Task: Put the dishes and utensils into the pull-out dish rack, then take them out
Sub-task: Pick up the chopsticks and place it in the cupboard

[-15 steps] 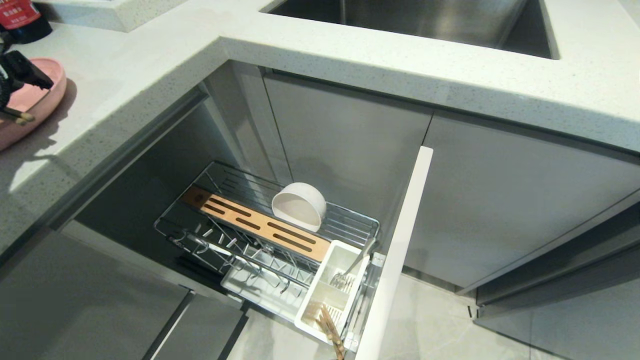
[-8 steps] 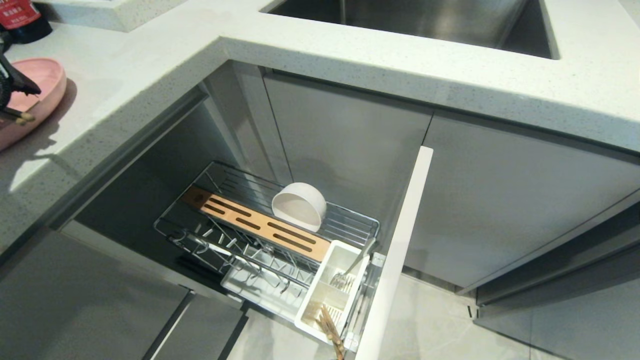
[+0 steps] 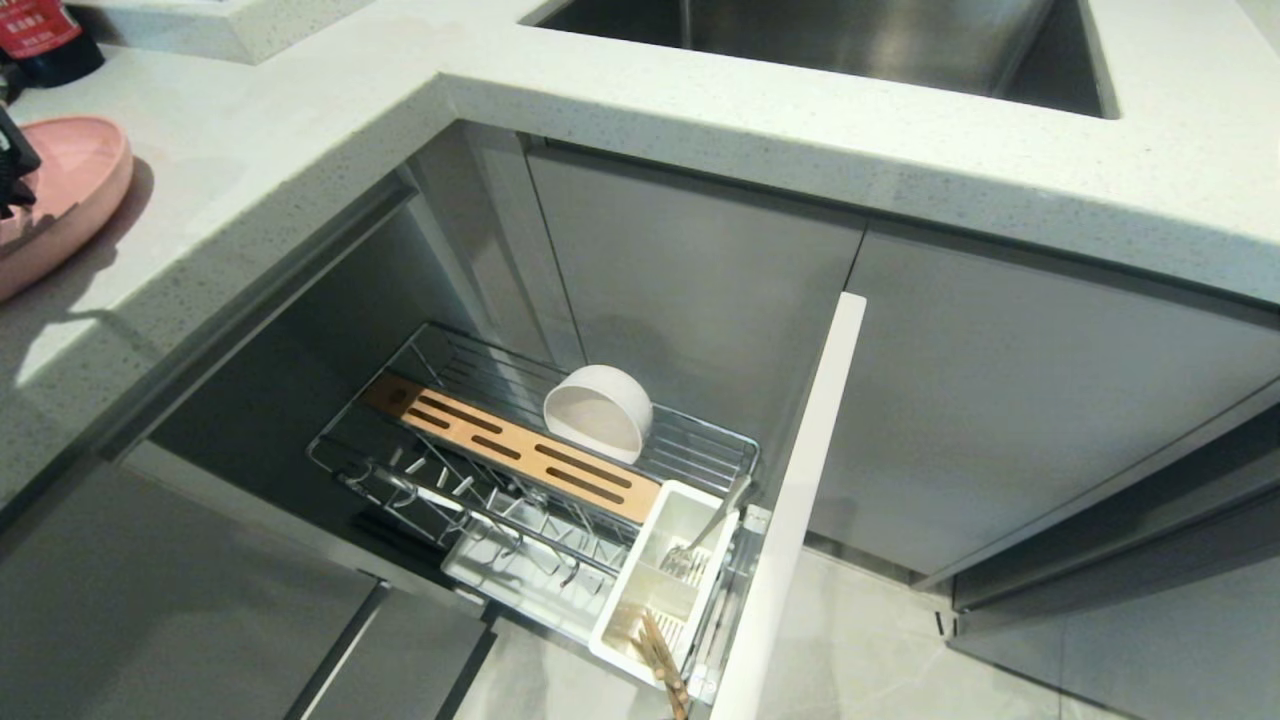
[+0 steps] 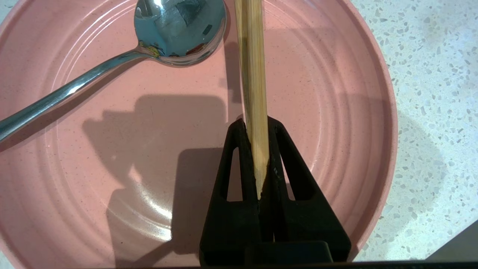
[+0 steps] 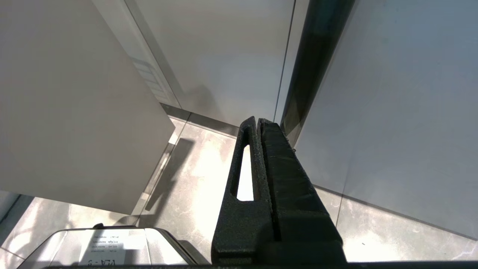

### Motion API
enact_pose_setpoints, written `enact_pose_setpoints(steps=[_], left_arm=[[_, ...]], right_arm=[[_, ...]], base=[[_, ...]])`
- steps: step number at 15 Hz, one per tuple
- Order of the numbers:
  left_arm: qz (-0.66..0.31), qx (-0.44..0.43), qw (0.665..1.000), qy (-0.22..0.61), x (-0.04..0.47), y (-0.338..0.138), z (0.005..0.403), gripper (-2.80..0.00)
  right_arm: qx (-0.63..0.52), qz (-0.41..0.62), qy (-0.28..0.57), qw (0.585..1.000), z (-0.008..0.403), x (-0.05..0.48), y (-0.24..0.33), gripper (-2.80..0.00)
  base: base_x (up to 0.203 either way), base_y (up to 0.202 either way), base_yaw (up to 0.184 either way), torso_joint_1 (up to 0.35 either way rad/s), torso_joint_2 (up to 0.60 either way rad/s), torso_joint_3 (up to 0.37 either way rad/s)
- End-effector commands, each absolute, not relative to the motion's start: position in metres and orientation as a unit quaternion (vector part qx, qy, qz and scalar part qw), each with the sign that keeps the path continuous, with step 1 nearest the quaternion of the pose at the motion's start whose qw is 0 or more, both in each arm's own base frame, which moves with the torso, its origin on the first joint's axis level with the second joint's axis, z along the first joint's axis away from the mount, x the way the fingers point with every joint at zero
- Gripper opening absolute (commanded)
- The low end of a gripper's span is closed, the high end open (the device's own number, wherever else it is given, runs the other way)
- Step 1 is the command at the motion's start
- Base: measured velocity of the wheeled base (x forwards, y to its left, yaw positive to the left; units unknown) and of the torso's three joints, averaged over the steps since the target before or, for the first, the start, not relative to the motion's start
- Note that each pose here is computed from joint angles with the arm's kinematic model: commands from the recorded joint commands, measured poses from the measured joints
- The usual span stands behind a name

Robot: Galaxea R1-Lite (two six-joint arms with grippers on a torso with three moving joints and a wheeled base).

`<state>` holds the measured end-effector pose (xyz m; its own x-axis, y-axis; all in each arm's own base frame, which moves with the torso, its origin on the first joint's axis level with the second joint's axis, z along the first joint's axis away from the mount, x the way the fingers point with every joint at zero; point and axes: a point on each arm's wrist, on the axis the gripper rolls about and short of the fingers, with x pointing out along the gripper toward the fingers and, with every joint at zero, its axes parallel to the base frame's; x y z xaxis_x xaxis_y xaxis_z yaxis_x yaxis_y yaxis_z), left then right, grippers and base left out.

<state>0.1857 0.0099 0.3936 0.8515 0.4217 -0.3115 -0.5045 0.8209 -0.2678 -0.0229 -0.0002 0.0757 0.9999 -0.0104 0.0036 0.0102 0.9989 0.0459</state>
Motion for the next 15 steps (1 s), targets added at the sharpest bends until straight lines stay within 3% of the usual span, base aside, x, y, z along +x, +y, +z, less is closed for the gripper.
enact_pose_setpoints(steps=[1,10,15], left_arm=[[0.246,-0.174,0.946,0.118,0.183,0.010,0.394,-2.80],[0.213,-0.215,0.952,0.052,0.143,0.003,0.419,-2.80],[0.045,-0.259,0.963,0.057,0.108,-0.033,0.427,-2.80]], right_arm=[[0.023,-0.005,-0.002,1.000,0.076,-0.023,0.000,-2.80],[0.023,-0.005,-0.002,1.000,0.076,-0.023,0.000,-2.80],[0.023,-0.005,-0.002,1.000,0.076,-0.023,0.000,-2.80]], base=[[0.000,0.000,0.000,0.000,0.00,0.000],[0.000,0.000,0.000,0.000,0.00,0.000],[0.000,0.000,0.000,0.000,0.00,0.000]])
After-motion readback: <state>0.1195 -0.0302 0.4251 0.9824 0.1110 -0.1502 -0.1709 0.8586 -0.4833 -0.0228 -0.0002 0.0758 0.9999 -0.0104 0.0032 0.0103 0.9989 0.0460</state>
